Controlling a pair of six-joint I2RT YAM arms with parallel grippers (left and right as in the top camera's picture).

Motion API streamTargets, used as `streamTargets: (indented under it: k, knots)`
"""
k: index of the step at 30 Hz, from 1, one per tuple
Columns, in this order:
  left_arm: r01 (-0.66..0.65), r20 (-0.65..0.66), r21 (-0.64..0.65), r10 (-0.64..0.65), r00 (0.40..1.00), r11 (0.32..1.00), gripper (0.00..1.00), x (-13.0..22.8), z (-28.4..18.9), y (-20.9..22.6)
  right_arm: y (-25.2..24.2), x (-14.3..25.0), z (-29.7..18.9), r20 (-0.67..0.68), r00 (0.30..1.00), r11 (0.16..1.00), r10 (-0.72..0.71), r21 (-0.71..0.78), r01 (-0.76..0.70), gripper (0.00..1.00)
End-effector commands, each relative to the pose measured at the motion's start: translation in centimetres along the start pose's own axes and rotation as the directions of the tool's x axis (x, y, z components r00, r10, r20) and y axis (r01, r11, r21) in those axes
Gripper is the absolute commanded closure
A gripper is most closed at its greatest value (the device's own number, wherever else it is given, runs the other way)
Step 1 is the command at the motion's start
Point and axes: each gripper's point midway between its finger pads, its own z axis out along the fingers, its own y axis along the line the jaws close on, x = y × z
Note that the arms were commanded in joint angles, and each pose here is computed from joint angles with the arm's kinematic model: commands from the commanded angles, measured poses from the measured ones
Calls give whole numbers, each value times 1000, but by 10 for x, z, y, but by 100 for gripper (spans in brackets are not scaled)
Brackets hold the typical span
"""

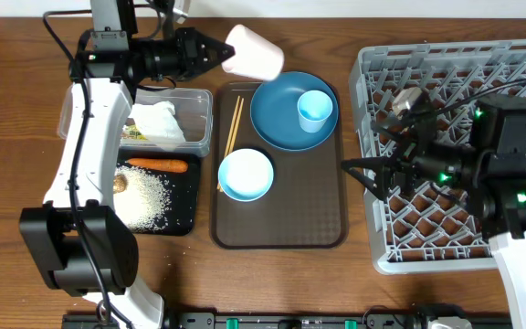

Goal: Sort waste into correct bins and load items into the dishwasher rack
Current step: 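Grasp the pink cup on the teal plate with the left gripper and lift, then move the right gripper left toward the pink cup held by the left gripper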

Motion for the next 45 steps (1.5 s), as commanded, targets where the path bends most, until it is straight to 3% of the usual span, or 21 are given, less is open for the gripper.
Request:
streamTargets:
  k: [1,7,17,31,39,45]
  knots:
    - [-5,-90,200,24,996,980,94,15,5,-36,9,-9,5,39,997,991,-62,-120,67,1]
    - [-6,-130,238,38,991,971,94,25,16,-48,4,-17,17,104,983,962,-151,-213,170,1]
    - [-7,-191,277,62,980,961,94,42,37,-65,-5,-26,31,171,969,929,-180,-295,225,1]
    - [1,-238,327,81,968,945,94,56,47,-80,-3,-41,53,234,920,885,-314,-279,373,2]
    - [1,-242,329,83,967,944,94,57,48,-81,-3,-53,70,225,920,905,-321,-213,368,1]
    - [1,-242,329,83,967,944,94,57,48,-81,2,-56,74,241,909,893,-340,-220,393,18]
